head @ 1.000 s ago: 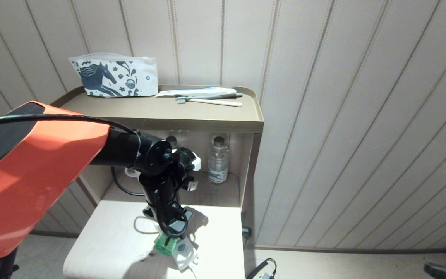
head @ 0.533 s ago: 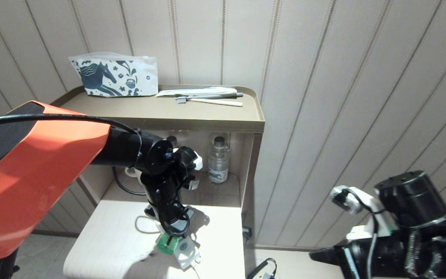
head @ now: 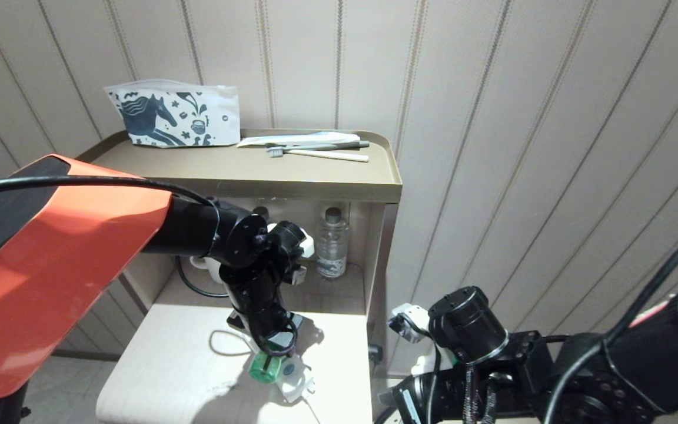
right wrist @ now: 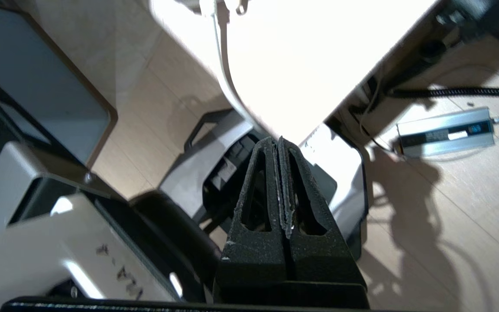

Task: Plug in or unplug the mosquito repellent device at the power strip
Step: Hold the socket with your right hand and unplug it with your left hand

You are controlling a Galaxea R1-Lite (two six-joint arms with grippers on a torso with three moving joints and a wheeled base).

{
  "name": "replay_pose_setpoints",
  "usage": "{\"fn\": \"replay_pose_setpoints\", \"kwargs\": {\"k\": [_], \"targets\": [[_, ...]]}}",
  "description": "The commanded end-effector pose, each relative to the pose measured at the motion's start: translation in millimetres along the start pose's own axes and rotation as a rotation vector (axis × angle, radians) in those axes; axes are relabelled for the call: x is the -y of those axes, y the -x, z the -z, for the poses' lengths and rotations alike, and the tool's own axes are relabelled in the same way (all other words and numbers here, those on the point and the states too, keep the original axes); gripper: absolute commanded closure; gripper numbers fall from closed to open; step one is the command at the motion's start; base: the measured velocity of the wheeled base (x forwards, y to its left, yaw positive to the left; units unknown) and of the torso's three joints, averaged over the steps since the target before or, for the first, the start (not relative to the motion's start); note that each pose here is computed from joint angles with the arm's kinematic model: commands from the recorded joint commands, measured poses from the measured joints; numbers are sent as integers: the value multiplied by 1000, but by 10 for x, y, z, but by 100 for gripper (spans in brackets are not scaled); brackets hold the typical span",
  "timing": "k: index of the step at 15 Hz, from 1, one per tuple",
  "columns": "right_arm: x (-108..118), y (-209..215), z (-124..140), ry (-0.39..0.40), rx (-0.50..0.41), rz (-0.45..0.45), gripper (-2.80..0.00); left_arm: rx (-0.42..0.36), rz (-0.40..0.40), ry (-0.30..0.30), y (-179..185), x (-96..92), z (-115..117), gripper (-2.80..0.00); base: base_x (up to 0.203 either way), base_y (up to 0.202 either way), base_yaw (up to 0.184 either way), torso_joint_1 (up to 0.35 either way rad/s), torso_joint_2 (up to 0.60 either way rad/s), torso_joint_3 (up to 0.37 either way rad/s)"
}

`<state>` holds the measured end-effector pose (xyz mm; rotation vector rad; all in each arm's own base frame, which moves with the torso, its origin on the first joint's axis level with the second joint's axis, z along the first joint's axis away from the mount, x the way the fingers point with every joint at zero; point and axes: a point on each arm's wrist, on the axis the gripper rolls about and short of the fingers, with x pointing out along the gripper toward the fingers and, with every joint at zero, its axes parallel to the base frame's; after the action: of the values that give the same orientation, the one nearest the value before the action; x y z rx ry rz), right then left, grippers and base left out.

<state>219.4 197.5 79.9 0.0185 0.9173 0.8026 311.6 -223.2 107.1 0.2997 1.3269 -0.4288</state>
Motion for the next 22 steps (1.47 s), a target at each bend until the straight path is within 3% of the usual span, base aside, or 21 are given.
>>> {"fn": "replay_pose_setpoints", "kwargs": {"k": [1,5,7,15,22], "targets": [[-5,-300,15,-3,-2,-19,0,-9,0,18,-17,4,7,0,0,0,0,0,0,0],[-263,-557,-8,65,223,-76,0,9,4,66,-20,24,-3,0,0,0,0,0,0,0],[-353,-738,98,95,288,-90,0,6,3,74,-34,36,-6,0,0,0,0,0,0,0],[-325,-1093,289,111,304,-107,0,-1,-5,92,-108,86,-34,0,0,0,0,0,0,0],[-382,-1101,143,115,366,-125,0,-7,-5,93,-115,102,-17,0,0,0,0,0,0,0]]}}
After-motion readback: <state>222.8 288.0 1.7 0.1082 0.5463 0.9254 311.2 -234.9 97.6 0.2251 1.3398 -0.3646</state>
